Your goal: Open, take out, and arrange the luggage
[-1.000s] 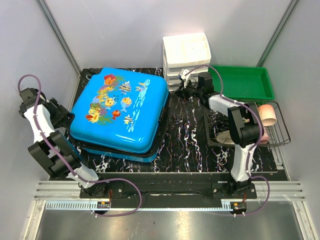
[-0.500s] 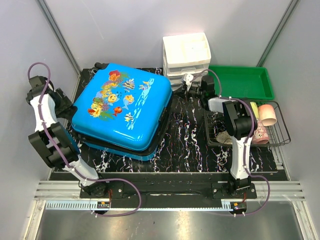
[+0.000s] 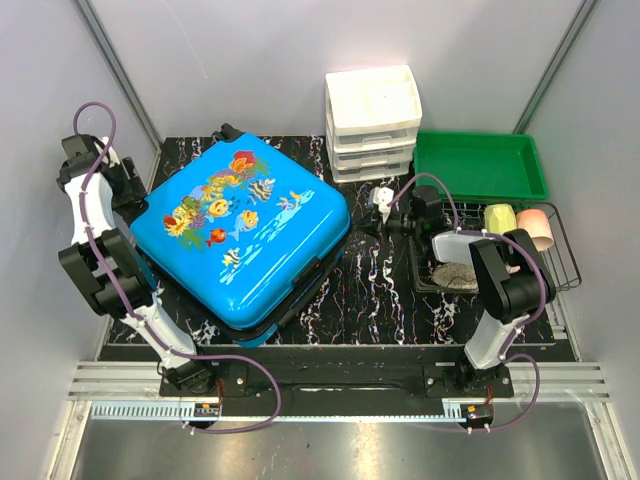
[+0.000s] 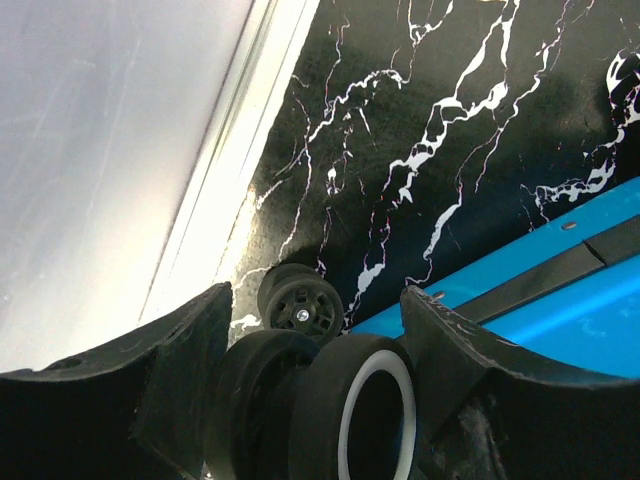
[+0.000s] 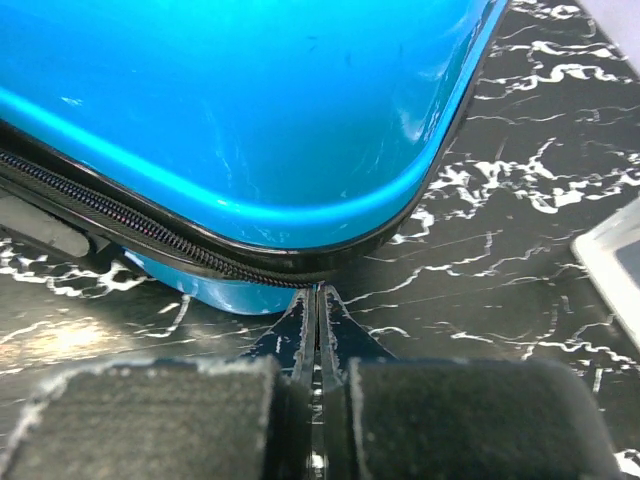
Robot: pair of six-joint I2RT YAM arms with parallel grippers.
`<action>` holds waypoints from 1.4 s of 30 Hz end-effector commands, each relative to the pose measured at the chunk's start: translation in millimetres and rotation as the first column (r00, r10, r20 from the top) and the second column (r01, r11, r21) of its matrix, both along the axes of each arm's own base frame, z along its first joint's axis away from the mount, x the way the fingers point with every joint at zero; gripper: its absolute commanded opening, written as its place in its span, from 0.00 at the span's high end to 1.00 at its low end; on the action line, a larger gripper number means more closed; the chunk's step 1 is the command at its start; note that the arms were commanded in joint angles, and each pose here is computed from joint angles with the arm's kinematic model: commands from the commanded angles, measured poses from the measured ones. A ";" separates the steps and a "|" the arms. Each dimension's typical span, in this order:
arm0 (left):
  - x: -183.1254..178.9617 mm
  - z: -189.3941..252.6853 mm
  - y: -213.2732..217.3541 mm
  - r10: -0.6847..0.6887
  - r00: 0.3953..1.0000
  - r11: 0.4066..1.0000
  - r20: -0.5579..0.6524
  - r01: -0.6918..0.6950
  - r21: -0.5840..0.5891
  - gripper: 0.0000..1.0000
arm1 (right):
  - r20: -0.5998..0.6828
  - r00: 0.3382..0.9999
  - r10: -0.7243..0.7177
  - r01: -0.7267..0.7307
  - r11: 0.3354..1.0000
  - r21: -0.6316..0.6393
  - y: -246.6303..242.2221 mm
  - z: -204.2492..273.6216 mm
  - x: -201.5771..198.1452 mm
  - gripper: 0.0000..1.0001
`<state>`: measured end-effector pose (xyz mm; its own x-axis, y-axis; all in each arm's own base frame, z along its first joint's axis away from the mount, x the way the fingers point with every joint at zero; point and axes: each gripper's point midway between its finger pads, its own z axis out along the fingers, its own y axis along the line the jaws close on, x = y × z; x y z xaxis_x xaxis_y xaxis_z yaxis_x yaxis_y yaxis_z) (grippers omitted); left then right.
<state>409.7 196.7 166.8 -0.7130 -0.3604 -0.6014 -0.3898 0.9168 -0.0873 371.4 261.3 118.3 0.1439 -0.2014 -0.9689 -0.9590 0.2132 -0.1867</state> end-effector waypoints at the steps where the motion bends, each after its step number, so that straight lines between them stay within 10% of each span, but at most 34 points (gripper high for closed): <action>1: 29.2 14.1 -65.4 -0.372 0.926 0.928 0.063 0.371 0.023 1.00 | 0.034 0.977 0.212 -0.213 0.976 0.036 49.5 37.2 -54.6 1.00; 11: 40.6 7.0 -58.2 -0.423 0.905 0.906 0.041 0.420 0.057 1.00 | 0.096 0.990 -0.103 0.093 0.991 0.096 -4.6 75.4 75.2 1.00; 24: 57.5 -1.6 -89.7 -0.492 0.870 0.871 0.042 0.492 0.009 1.00 | 0.062 0.988 0.141 -0.152 0.946 0.286 83.7 75.8 36.0 1.00; 34: 32.2 -16.7 -98.5 -0.448 0.894 0.890 0.019 0.448 -0.080 1.00 | 0.084 0.996 0.019 -0.041 0.962 0.268 94.5 73.3 85.1 1.00; 42: -8.6 -9.4 -39.3 -0.293 0.956 0.953 0.017 0.294 -0.069 1.00 | 0.010 0.986 -0.166 0.163 0.976 0.144 32.6 99.5 94.8 0.34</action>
